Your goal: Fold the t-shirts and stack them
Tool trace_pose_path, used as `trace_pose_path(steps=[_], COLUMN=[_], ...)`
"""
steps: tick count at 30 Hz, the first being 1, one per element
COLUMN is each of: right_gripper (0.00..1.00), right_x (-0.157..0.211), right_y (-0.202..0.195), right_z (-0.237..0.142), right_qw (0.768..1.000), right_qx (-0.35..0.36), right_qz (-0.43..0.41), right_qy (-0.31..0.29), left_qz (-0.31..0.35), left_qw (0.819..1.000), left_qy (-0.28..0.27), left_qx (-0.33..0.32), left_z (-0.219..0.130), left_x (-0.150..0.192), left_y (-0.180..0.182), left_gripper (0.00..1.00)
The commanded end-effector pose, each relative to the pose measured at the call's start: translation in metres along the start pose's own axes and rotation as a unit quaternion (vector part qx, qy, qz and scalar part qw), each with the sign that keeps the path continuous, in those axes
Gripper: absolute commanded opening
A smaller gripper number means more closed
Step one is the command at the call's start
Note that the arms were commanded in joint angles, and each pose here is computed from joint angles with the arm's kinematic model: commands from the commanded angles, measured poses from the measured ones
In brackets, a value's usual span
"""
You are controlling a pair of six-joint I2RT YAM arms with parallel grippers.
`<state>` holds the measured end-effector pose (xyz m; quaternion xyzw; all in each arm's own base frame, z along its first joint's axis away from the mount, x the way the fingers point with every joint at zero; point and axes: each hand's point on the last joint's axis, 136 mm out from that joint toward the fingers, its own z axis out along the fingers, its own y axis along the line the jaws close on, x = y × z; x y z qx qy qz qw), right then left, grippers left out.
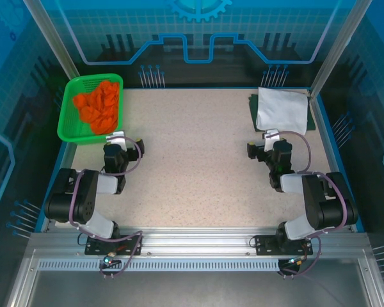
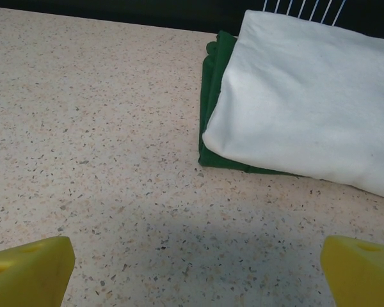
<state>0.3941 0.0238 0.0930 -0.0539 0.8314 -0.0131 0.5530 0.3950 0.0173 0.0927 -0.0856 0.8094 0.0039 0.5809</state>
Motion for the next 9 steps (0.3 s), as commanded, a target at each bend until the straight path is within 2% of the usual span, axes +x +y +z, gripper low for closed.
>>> trace_pose_path(steps=[1, 9], right_gripper=[1.00, 1.00], right_x=[-0.0022, -0.0019], right_y=[0.0006, 0.0001], right_z=[0.0019, 0.0019], right_qw=[1.000, 1.000], right_qx=[-0.003, -0.013], right_qz=[0.005, 0.011], right_qy=[-0.001, -0.001], left_qz=[0.026, 0.029], left_qw=[0.999, 0.999], left_qy=[0.001, 0.003], left_qx=[0.024, 0.033], left_z=[-0.0004, -0.0002], left_x=[-0.0015, -0.0009], left_y=[-0.0142, -0.0177], left_gripper=[0.99, 0.99])
